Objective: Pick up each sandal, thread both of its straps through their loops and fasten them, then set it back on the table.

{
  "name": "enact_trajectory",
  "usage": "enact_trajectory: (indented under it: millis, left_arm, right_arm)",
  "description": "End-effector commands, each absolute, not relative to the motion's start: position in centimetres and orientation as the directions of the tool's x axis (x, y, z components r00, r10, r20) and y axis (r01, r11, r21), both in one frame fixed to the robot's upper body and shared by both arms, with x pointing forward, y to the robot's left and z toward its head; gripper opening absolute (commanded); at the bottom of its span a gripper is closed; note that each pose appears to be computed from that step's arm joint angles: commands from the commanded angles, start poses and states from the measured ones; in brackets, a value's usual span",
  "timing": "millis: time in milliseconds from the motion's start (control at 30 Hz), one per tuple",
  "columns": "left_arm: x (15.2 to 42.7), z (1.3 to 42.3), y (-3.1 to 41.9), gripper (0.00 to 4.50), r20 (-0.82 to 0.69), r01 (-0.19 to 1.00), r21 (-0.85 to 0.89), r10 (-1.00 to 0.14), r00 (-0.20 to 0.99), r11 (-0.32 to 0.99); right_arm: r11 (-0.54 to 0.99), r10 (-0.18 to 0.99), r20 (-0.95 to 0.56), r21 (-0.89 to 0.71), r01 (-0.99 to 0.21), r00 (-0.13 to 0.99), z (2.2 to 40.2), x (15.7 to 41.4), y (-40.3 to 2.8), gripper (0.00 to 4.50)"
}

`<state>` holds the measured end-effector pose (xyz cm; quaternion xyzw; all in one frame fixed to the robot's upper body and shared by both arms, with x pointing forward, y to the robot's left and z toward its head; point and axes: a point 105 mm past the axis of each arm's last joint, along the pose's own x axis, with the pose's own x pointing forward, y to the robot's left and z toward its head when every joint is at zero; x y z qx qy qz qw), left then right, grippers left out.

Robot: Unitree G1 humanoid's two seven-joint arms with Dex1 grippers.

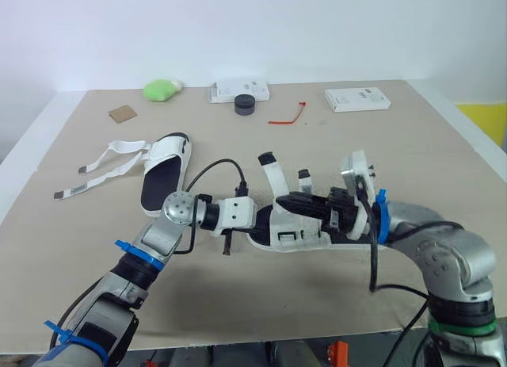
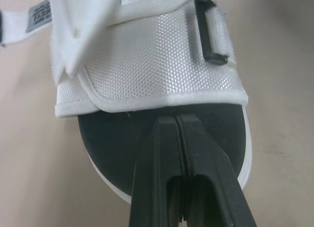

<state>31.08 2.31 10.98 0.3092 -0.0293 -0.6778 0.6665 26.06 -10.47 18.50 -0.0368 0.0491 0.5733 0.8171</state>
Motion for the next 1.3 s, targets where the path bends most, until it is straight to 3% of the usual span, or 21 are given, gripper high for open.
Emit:
enact_trajectory:
  millis: [33,233,367,500,700,800,867,967,1167,1267,1300]
  left_arm:
    - [30.7,8.6,2.8,0.0,-0.456,0.913,0.381,-0.889,0.048,-0.146]
    - [30.6,8.6,2.7,0.0,-0.459,0.914,0.374,-0.887,0.038,-0.154]
    - [30.7,8.7,2.7,0.0,-0.46,0.915,0.374,-0.887,0.039,-0.154]
    - [30.6,8.7,2.7,0.0,-0.46,0.916,0.371,-0.887,0.041,-0.151]
    - [30.5,8.6,2.8,0.0,-0.461,0.918,0.368,-0.886,0.041,-0.15]
    - [30.5,8.6,2.8,0.0,-0.463,0.917,0.368,-0.886,0.039,-0.152]
    - [30.5,8.6,2.8,0.0,-0.463,0.917,0.369,-0.886,0.038,-0.153]
    - [30.5,8.6,2.7,0.0,-0.463,0.916,0.369,-0.886,0.037,-0.155]
    - [30.4,8.5,2.8,0.0,-0.468,0.916,0.367,-0.883,0.032,-0.161]
    - [30.3,8.5,2.7,0.0,-0.466,0.917,0.365,-0.884,0.029,-0.163]
    - [30.3,8.5,2.6,0.0,-0.465,0.917,0.365,-0.885,0.028,-0.163]
  right_arm:
    - [0.22,0.966,-0.107,-0.146,-0.964,0.237,19.7,24.2,-9.4,0.06]
    - [0.073,0.897,-0.341,-0.513,-0.855,0.281,15.6,26.1,-9.1,0.06]
    - [-0.138,0.876,-0.411,-0.716,-0.684,0.253,13.8,26.1,-8.9,0.06]
    - [-0.319,0.872,-0.442,-0.84,-0.439,0.211,12.9,26.0,-9.6,0.06]
    - [-0.373,0.875,-0.446,-0.869,-0.326,0.188,13.2,26.2,-10.8,2.34]
    - [-0.393,0.859,-0.471,-0.857,-0.332,0.2,13.4,26.4,-11.1,3.83]
    - [-0.37,0.853,-0.468,-0.854,-0.366,0.229,14.3,27.0,-11.4,4.41]
    - [-0.284,0.846,-0.432,-0.862,-0.42,0.314,17.8,28.6,-12.6,4.41]
    - [-0.244,0.774,-0.426,-0.883,-0.401,0.468,23.1,30.8,-15.9,4.41]
    - [-0.091,0.762,-0.452,-0.783,-0.615,0.463,24.2,29.7,-17.1,4.41]
    - [-0.02,0.776,-0.473,-0.68,-0.733,0.417,24.6,28.3,-17.3,4.41]
